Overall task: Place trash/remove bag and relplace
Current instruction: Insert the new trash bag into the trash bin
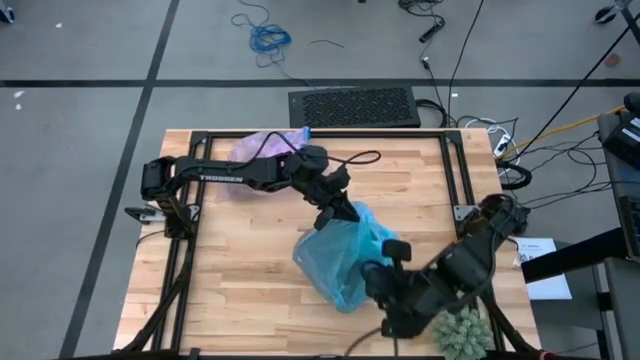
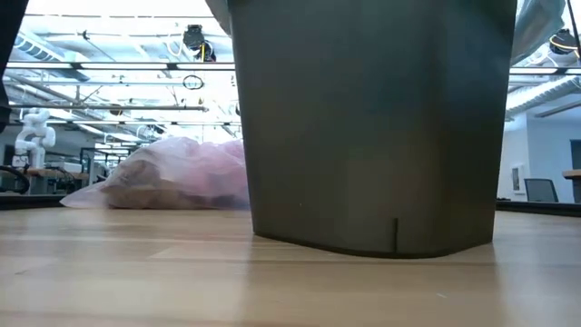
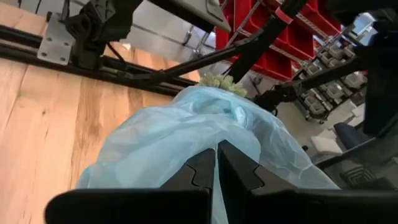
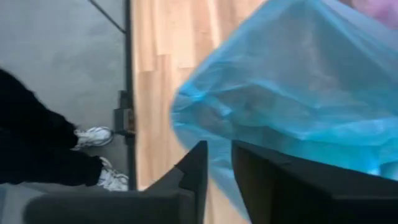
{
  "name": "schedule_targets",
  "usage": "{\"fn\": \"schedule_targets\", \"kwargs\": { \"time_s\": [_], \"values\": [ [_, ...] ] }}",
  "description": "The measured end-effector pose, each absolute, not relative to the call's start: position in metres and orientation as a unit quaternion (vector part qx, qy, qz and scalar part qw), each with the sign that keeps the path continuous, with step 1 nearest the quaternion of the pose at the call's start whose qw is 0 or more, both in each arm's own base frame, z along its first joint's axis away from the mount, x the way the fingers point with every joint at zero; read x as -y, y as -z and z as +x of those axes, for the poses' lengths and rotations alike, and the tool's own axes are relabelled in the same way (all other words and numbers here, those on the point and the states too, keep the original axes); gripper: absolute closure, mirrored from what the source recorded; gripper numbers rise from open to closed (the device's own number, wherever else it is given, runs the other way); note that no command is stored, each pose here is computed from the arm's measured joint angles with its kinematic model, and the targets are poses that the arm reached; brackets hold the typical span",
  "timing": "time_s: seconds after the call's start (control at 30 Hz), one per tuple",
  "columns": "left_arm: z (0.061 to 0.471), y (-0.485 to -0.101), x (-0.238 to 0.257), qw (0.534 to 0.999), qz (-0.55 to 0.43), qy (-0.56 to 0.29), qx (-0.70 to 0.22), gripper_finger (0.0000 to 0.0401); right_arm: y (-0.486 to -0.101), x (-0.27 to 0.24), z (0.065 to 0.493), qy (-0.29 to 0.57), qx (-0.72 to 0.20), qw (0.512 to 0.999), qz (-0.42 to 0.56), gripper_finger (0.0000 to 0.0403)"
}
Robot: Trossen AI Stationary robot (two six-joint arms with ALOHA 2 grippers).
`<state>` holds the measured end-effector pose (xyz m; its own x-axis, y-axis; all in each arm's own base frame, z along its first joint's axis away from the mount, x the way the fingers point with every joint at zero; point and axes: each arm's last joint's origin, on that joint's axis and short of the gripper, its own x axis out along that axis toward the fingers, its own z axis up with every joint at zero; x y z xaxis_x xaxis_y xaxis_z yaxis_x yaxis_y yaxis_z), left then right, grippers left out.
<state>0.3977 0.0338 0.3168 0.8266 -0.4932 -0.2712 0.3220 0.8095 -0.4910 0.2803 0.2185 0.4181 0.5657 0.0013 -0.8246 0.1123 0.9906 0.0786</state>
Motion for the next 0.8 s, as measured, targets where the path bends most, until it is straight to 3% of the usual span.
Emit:
{"fn": "schedule_targets", "kwargs": {
  "time_s": [0.23,0.6,0.8],
  "values": [
    [0.397,-0.32,-0.028,0.929,-0.216,0.231,-0.194,0.0382,-0.417,-0.192,0.296,0.071,-0.473,0.876,0.066,0.0398],
    [0.392,-0.322,-0.014,0.903,-0.247,0.275,-0.219,0.0383,-0.409,-0.151,0.322,0.15,-0.481,0.86,0.078,0.0403],
    [0.377,-0.346,-0.013,0.919,-0.216,0.271,-0.187,0.0398,-0.404,-0.149,0.323,0.157,-0.497,0.85,0.076,0.0403]
  ]
}}
